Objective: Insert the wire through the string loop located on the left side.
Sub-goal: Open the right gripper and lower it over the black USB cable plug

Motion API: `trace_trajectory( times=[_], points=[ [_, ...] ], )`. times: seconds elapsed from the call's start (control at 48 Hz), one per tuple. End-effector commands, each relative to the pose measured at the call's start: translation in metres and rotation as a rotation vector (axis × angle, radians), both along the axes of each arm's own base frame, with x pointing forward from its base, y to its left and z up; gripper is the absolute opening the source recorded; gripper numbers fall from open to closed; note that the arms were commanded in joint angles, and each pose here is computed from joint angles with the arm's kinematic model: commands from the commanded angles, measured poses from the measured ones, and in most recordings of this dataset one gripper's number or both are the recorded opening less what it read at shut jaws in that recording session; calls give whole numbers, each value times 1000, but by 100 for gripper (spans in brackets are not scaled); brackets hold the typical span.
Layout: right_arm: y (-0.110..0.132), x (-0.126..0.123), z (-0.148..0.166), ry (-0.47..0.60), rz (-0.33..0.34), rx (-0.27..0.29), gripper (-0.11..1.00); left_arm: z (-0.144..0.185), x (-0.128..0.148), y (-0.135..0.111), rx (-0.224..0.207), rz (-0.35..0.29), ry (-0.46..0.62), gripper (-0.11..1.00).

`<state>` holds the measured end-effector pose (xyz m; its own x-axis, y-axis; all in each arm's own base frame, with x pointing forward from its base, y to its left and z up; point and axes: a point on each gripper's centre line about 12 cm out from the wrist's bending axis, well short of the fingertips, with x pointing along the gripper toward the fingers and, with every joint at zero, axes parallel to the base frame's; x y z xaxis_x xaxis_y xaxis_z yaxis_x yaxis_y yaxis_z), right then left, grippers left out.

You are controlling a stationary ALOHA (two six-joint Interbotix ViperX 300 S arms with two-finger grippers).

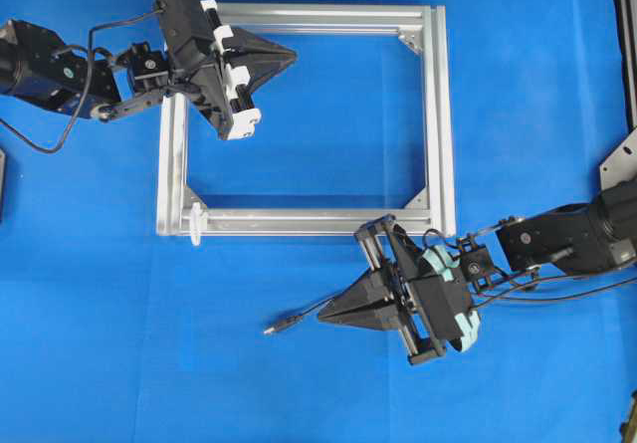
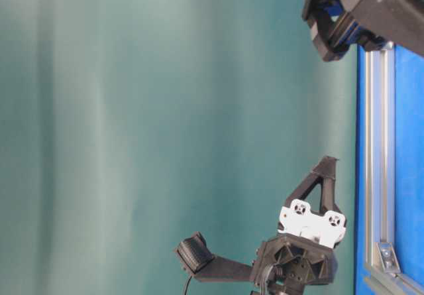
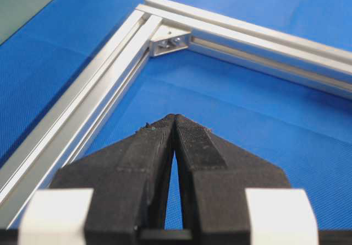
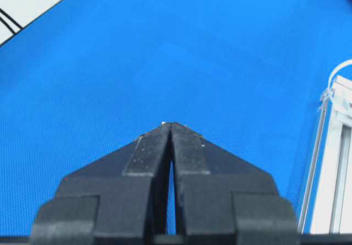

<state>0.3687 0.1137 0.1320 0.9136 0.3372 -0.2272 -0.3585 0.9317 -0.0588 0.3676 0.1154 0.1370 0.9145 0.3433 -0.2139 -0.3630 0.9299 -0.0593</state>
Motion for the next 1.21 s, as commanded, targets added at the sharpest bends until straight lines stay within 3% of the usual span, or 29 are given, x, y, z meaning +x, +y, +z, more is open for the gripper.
trace_trajectory(
  times=[0.0,0.584,0.688,0.918,0.959,1.064,1.189],
  points=[
    [4,1,24,-63,8,25,1,19,1,-4,20,-25,-24,0],
    [3,-1,23,11,-10,65,0,17,-2,-5,12,-25,-11,0],
    [4,-1,22,17,-11,72,17,18,-2,-5,11,-24,-13,0],
    [5,-1,23,18,-10,75,85,18,-2,-5,13,-25,-12,0],
    [5,-1,22,20,-11,75,87,18,-2,-5,13,-25,-12,0],
    [4,0,21,23,-19,80,78,18,-2,-5,11,-24,-13,0],
    [5,3,13,47,-26,89,80,17,-2,-5,11,-24,-12,0]
  ],
)
